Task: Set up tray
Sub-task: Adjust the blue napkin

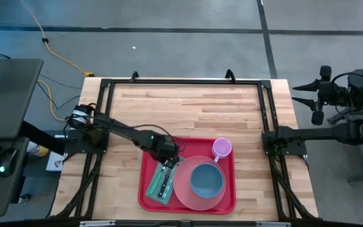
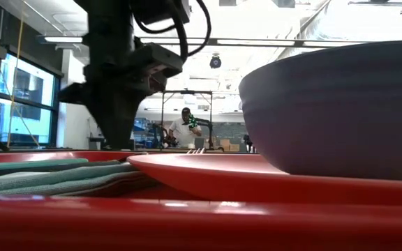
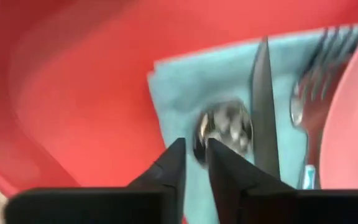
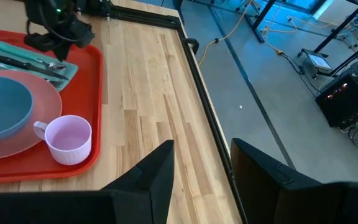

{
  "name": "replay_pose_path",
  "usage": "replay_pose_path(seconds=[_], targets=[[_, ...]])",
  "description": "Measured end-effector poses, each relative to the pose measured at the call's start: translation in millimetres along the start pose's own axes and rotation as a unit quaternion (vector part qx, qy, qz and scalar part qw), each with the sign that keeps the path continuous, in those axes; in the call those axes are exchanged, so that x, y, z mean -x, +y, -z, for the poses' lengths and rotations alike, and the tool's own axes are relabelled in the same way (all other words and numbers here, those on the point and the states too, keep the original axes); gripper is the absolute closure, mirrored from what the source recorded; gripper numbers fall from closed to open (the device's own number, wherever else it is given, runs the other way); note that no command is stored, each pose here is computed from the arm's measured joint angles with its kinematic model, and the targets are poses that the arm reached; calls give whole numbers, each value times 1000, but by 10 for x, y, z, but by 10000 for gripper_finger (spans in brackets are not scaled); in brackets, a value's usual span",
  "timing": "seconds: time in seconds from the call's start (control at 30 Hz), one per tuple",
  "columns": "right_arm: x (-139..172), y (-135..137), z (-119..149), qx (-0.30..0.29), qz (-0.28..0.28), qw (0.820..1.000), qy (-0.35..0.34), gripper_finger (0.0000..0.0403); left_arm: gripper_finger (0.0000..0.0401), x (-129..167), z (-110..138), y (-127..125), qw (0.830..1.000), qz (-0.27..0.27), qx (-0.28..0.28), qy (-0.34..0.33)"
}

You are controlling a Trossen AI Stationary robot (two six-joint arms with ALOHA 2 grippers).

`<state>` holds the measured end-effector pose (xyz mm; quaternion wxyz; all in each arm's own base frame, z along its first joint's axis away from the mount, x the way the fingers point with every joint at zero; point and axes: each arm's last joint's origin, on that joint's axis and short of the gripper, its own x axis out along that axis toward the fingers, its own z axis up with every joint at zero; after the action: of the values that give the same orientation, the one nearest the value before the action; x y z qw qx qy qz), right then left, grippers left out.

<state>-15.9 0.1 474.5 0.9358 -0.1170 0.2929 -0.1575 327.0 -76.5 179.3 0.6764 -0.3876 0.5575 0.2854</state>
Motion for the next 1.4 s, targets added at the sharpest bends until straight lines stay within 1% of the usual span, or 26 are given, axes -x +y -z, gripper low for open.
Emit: replay_pose_path(seconds=[0.2,0.3,0.37,0.43,0.67,0.83,0.97,1.1,1.2,1.27,1.4], targets=[[0,0,0,-6,0,1000,0,265,364,1,-232,90,1000,-5,-17,-14],[0,0,0,-9,0,1000,0,265,379,2,-301,113,1000,0,-28,-11],[0,0,0,-11,0,1000,0,265,380,3,-317,104,999,10,-38,-10],[0,0,0,-11,0,1000,0,265,373,2,-316,97,999,13,-44,-10],[0,0,0,-11,0,1000,0,265,321,1,-310,107,998,8,-55,-6],[0,0,0,-11,0,1000,0,265,302,1,-318,106,998,5,-66,-17],[0,-2,1,-11,3,1000,1,265,287,-48,-316,113,997,-4,-70,-10],[0,-2,1,-11,3,1000,1,265,257,-43,-322,123,997,-15,-67,-24],[0,-2,1,-11,3,1000,1,265,229,-42,-318,148,997,-29,-66,-24],[0,-2,1,-11,3,1000,1,265,212,-42,-317,147,997,-30,-67,-25],[0,-2,1,-16,3,1000,1,265,193,-59,-312,153,997,-35,-68,-22]])
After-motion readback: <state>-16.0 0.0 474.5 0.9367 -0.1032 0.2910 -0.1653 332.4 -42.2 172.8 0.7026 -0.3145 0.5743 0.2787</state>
